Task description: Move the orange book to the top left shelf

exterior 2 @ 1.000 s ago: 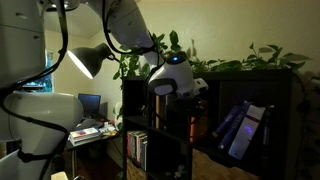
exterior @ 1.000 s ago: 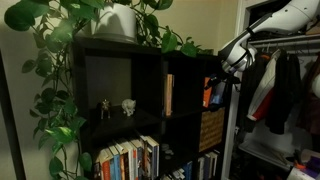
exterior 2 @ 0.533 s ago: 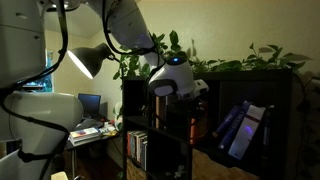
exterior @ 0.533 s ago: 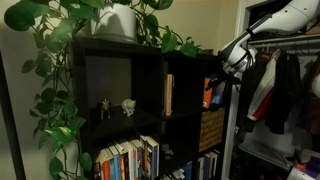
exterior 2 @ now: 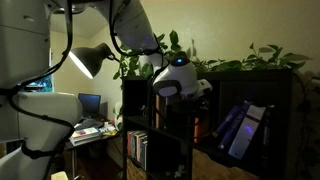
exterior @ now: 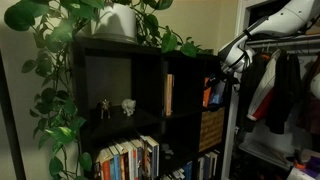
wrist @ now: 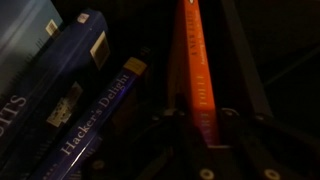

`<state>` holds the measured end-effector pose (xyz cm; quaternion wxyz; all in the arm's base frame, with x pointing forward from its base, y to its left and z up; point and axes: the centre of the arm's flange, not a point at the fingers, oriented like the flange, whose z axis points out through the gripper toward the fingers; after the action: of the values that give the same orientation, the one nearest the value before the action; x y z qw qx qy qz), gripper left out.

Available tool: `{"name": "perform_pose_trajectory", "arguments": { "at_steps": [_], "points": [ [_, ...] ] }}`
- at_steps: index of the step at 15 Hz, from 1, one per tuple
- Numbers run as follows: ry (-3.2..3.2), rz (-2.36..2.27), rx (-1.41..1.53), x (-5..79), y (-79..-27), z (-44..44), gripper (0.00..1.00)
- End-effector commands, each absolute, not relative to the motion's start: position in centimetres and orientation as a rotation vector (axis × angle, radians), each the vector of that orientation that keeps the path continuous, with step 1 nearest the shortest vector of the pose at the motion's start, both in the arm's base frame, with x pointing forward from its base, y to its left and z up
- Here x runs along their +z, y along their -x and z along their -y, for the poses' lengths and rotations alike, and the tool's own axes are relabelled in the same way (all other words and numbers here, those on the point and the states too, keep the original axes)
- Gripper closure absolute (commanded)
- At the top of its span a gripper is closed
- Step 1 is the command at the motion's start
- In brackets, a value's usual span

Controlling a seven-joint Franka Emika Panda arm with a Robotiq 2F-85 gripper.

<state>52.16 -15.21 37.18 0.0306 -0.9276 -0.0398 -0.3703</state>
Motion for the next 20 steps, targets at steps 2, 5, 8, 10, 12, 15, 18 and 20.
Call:
{"name": "perform_pose_trajectory", "arguments": {
  "at_steps": [2,5,8,10,12,15,18,20],
  "points": [
    [2.800,0.129,-1.251,35.8,-57.0,15.7,0.93],
    [2.785,0.145,-1.280,35.2,-57.9,15.8,0.93],
    [2.797,0.163,-1.295,35.5,-57.9,16.0,0.53],
    [2.801,0.219,-1.327,36.8,-58.0,16.0,0.42],
    [2.804,0.248,-1.343,37.7,-57.8,15.8,0.29],
    [2.814,0.268,-1.331,38.6,-57.0,15.5,0.10],
    [2.836,0.260,-1.318,39.1,-56.2,15.7,0.00],
    [2.846,0.246,-1.305,39.5,-55.7,16.1,0.00]
  ]
}}
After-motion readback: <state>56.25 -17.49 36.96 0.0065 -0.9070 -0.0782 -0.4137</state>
